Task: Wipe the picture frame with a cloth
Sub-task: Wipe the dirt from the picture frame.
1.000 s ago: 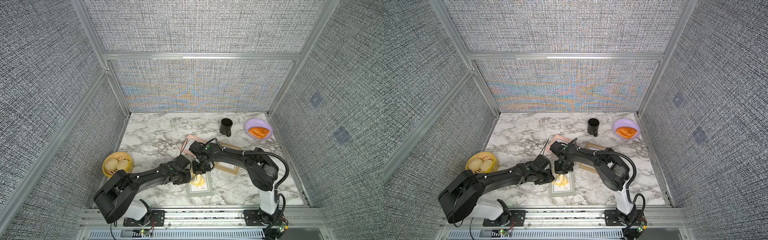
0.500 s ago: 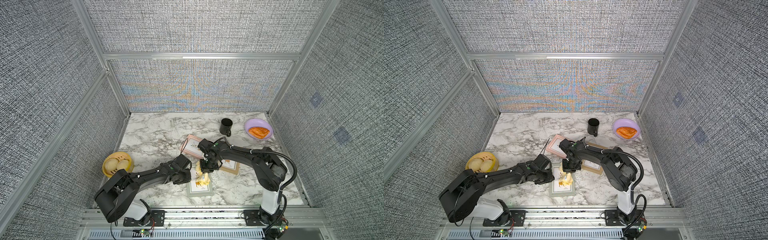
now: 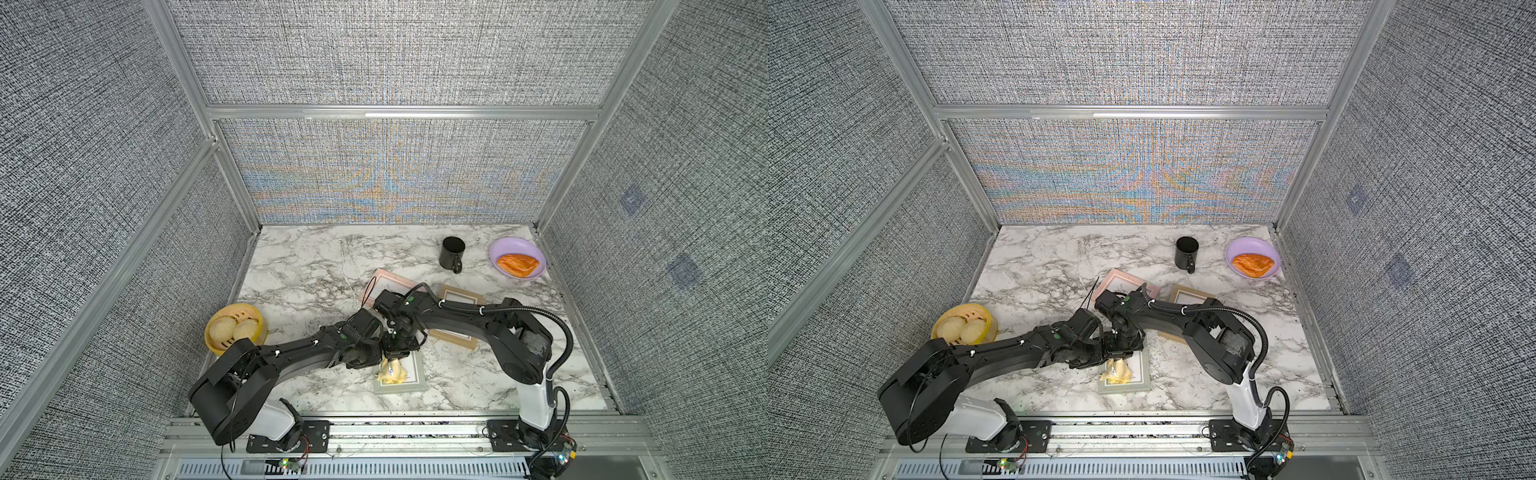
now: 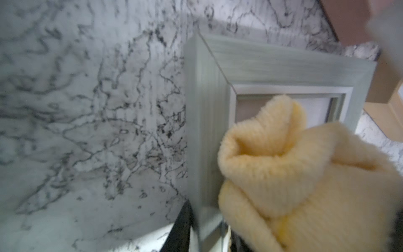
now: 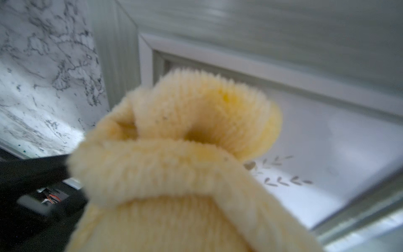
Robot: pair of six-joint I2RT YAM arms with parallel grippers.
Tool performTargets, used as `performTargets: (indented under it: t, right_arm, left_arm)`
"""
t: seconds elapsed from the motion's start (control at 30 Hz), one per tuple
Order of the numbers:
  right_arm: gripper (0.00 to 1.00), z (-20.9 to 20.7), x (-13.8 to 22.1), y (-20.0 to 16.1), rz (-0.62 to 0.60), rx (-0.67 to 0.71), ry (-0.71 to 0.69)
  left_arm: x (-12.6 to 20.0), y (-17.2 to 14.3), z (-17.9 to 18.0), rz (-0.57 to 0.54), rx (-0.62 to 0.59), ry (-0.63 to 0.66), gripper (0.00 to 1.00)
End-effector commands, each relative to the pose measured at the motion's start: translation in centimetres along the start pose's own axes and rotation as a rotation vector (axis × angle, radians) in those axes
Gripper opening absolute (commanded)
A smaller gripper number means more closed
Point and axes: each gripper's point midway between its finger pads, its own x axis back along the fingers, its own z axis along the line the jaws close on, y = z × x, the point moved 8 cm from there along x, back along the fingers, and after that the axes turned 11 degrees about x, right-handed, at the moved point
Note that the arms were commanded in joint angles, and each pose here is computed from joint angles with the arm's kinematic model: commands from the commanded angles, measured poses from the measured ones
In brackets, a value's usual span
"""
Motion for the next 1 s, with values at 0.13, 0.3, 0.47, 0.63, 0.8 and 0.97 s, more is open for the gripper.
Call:
performTargets:
  t: [0.13, 0.3, 0.47, 0.63, 0.8, 0.97]
  right_arm:
    - [0.00, -4.8, 1.1, -4.5, 0.175, -0.076, -0.210]
    - [0.00, -5.2, 1.1, -5.4, 0.232, -0.073, -0.268]
    - [0.00, -2.3, -0.3, -5.4, 0.226, -0.060, -0.158]
    - [0.00, 1.9, -1.5, -4.4, 0.165, -0.027, 0.066]
    - [0.00, 2.0, -1.7, -4.3, 0.152, -0.020, 0.096]
    - [0.00, -0.8, -1.1, -5.4, 0.156, -0.054, 0.027]
  left_arm:
    - [-0.8, -3.5, 7.2, 0.202, 0.077, 0.409, 0.00]
    - [-0.8, -3.6, 7.3, 0.202, 0.075, 0.410, 0.00]
    - [-0.8, -3.6, 7.2, 0.200, 0.072, 0.406, 0.00]
    - [-0.8, -3.5, 7.0, 0.199, 0.070, 0.404, 0.00]
    - [-1.0, -3.4, 6.8, 0.206, 0.066, 0.401, 0.00]
    - [-1.1, -3.3, 6.6, 0.205, 0.065, 0.397, 0.00]
